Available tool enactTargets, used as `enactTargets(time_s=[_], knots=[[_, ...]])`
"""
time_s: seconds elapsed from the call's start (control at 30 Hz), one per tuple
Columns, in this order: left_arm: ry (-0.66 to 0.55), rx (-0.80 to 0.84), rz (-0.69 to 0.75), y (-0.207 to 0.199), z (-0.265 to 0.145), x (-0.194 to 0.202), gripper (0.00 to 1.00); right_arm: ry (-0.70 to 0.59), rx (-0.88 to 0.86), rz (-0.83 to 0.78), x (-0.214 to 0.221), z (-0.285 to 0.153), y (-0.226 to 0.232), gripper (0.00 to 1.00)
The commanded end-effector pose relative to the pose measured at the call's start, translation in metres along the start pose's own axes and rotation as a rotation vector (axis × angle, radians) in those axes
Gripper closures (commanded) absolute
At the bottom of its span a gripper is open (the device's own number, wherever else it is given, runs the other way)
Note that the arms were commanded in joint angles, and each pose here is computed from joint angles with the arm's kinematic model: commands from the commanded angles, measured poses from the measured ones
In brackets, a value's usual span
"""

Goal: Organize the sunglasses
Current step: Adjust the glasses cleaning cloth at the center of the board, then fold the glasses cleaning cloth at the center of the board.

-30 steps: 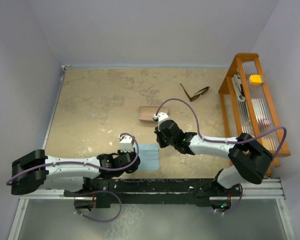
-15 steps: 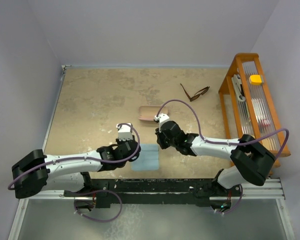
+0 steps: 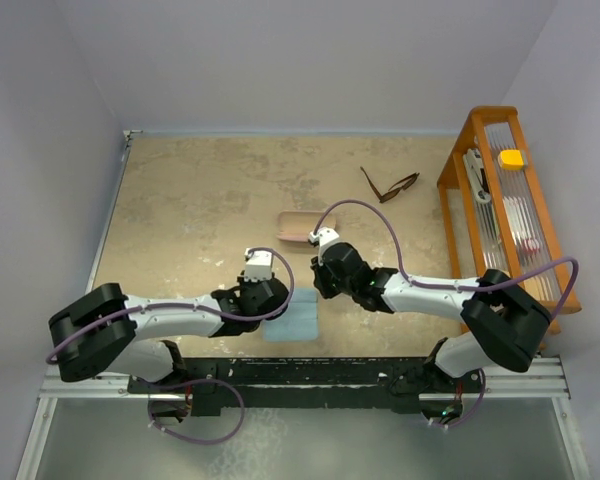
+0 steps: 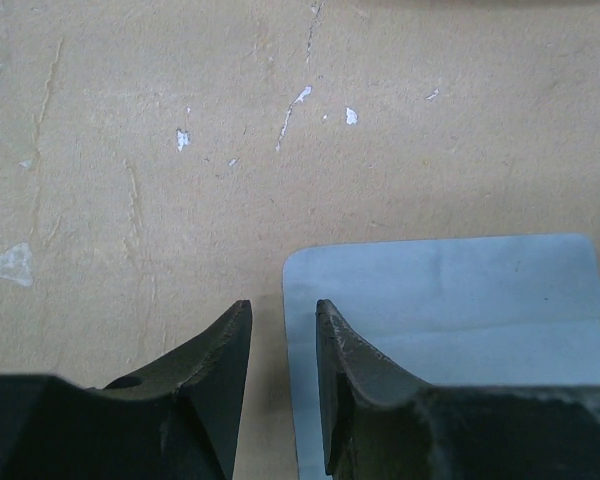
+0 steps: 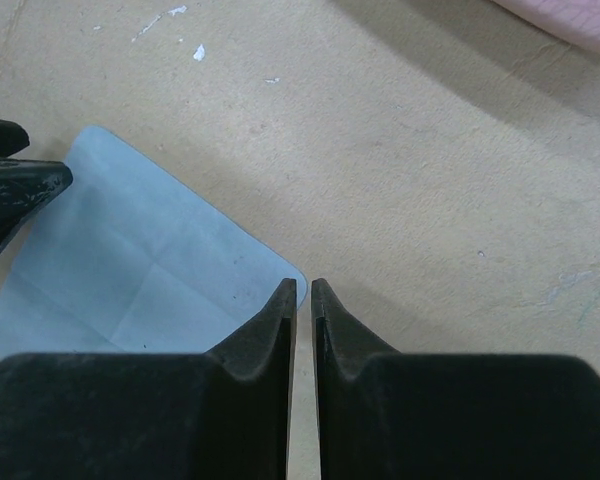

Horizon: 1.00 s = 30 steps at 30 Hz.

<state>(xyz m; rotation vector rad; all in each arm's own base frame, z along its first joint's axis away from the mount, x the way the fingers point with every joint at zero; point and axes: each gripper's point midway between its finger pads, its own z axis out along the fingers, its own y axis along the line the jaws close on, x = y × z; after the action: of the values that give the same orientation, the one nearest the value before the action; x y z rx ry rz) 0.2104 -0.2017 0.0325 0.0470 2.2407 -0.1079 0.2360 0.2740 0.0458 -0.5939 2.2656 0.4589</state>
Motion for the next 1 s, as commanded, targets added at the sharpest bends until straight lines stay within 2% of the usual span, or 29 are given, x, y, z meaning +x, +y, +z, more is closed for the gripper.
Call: enactTargets(time_s=[0.0,0.27,0.97], knots=[[-0.042,0.005,-0.02,-0.016,0.006,-0.019,0.71,-0.046,-0.02,-0.002,-0.01,-0.005,0.003,0.86],[-0.061,0.01,-0.05,-0.018,0.008,-0.027,0.7,-0.044,-0.02,-0.001,-0.007,-0.004,0.002,0.86],[-0.019,-0.013,-0.035,-0.019,0.022,-0.015,0.71,-0.042,-0.026,0.004,-0.003,-0.004,0.002,0.86]])
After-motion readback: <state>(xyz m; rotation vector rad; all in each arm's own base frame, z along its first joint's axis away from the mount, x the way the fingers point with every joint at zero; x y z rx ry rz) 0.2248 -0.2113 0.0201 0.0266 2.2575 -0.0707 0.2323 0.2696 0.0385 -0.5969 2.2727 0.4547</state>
